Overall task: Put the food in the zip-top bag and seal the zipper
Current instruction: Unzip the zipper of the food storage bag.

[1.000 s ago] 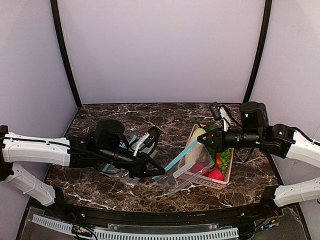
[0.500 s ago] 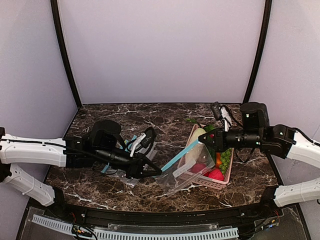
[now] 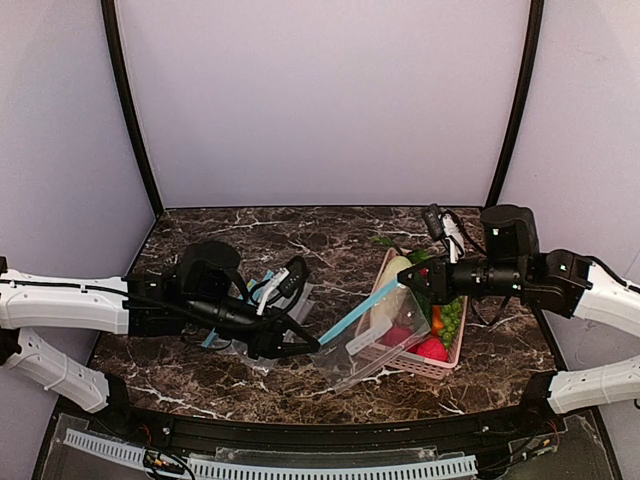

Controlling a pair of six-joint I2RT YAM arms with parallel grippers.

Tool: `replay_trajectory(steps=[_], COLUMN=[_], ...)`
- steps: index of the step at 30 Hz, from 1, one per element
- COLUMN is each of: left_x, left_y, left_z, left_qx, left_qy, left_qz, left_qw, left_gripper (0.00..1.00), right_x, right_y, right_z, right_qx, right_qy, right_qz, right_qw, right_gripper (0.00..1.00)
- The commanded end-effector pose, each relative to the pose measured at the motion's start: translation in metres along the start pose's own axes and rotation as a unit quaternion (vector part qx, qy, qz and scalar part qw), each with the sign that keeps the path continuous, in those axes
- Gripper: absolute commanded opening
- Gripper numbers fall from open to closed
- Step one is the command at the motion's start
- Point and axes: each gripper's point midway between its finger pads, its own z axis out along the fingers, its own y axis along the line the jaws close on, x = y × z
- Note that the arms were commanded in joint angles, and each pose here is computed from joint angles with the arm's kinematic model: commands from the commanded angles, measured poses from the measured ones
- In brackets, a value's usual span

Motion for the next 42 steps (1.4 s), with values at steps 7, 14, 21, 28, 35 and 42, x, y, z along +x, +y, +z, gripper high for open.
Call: replay_trajectory(steps=[7, 14, 21, 28, 35, 42], left_x=[0.019, 0.005, -0.017, -0.022, -0.028, -0.024], left_y=[0.030, 0.050, 0.063, 0.077, 0.085, 0.080], left_z=[-0.013, -0.033, -0.065, -0.058, -0.038, -0.010], left_qx=[-0.089, -0.174, -0.250, -0.299, -0.336, -0.335], left_qy=[0.021, -0.016, -0.081, -0.083, -0.097, -0.101], left_qz=[0.002, 0.020, 0.046, 0.043, 0.025, 0.007], left_qw=[0.996, 0.984, 0.964, 0.950, 0.937, 0.937], left_gripper=[0.01, 0.01, 0.01, 0.01, 0.01, 0.01], right_x=[-0.024, -0.040, -0.043, -0.027, -0.012, 0.012], right_y=[-0.009, -0.003, 0.002, 0.015, 0.032, 0.039], right_z=[0.007, 0.017, 0.013, 0.034, 0.055, 0.077], right_qx=[0.026, 0.013, -0.008, -0.040, -0.066, -0.076], right_qy=[-0.030, -0.051, -0.074, -0.037, -0.030, -0.001], right_qz=[-0.009, -0.002, 0.041, 0.113, 0.152, 0.174], right_qw=[0.999, 0.999, 0.996, 0.992, 0.986, 0.982], right_gripper=[0.00, 0.48, 0.64, 0.64, 0.59, 0.52])
